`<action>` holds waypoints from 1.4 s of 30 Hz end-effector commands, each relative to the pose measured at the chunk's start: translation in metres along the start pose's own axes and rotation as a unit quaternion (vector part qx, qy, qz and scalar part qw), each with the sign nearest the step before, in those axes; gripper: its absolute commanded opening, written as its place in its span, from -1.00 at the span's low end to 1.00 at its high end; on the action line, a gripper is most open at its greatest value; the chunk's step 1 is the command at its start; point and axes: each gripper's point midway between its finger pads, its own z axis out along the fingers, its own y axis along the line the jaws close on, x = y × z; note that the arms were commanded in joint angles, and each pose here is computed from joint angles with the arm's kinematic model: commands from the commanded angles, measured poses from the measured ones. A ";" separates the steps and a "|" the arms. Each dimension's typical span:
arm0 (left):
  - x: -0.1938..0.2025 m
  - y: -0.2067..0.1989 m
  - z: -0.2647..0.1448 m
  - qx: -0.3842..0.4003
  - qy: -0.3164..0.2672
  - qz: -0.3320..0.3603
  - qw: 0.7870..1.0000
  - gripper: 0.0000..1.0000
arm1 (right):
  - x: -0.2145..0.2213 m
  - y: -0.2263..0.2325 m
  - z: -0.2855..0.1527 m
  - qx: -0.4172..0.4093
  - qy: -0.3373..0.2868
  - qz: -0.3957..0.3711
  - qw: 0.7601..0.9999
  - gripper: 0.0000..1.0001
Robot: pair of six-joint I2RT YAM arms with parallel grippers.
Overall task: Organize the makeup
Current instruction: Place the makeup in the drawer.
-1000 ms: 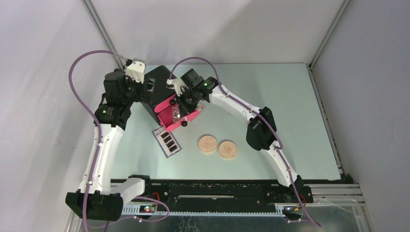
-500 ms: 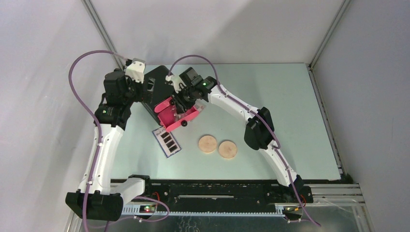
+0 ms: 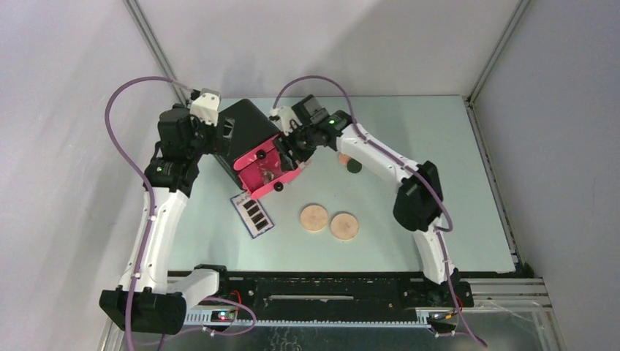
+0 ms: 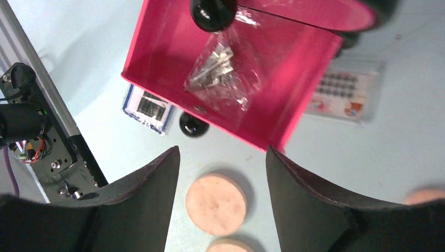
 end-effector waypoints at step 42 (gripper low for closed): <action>0.033 -0.103 -0.007 0.266 -0.032 0.123 0.956 0.88 | 0.004 -0.134 0.039 0.051 -0.039 0.076 0.995 0.46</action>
